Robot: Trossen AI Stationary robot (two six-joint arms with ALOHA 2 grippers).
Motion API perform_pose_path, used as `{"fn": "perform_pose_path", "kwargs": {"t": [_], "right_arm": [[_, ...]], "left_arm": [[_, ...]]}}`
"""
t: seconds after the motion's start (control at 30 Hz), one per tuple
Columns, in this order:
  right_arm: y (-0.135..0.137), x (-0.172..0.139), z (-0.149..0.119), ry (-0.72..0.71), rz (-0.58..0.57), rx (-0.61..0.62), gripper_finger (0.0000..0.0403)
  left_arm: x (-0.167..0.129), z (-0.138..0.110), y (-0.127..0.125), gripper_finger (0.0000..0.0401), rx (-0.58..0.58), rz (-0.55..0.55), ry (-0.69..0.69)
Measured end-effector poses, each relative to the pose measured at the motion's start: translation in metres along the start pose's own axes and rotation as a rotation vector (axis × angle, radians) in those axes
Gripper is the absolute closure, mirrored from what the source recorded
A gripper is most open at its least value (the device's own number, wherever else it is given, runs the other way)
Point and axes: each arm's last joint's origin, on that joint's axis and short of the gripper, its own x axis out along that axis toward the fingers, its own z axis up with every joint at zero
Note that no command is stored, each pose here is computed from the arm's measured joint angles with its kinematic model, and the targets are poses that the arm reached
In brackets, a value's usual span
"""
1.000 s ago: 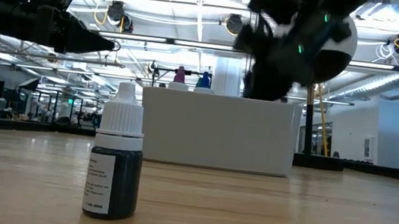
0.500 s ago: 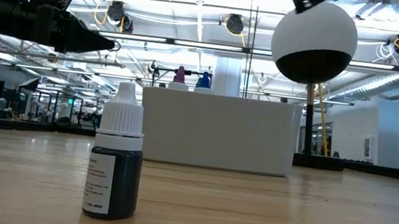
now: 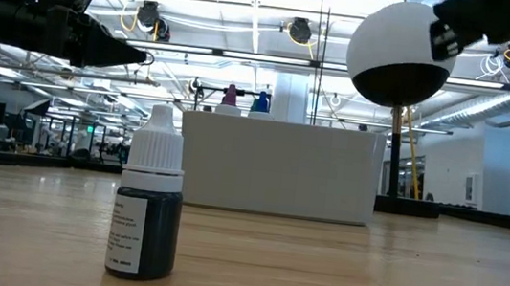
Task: Pick & Place food coloring
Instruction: Put the small blue food coloring bottle into the gray bin
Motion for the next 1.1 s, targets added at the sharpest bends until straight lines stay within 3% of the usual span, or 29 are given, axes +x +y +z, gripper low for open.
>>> {"fn": "perform_pose_path", "kwargs": {"t": [0.37,0.57,0.73,1.1], "right_arm": [[0.000,-0.012,-0.048,-0.113,-0.015,-0.038,0.0402],[-0.003,-0.011,-0.052,-0.105,-0.040,-0.046,0.0403],[-0.003,-0.012,-0.051,-0.105,-0.040,-0.071,0.0403],[-0.003,-0.010,-0.067,-0.185,-0.041,-0.156,0.0403]], "left_arm": [[0.000,0.000,0.000,0.0364,-0.019,0.000,0.000],[0.000,0.002,0.001,0.0364,-0.026,0.025,-0.020],[0.000,0.004,0.002,0.0364,-0.104,0.028,-0.037],[0.000,-0.010,-0.002,0.0364,-0.209,0.000,0.103]]}}
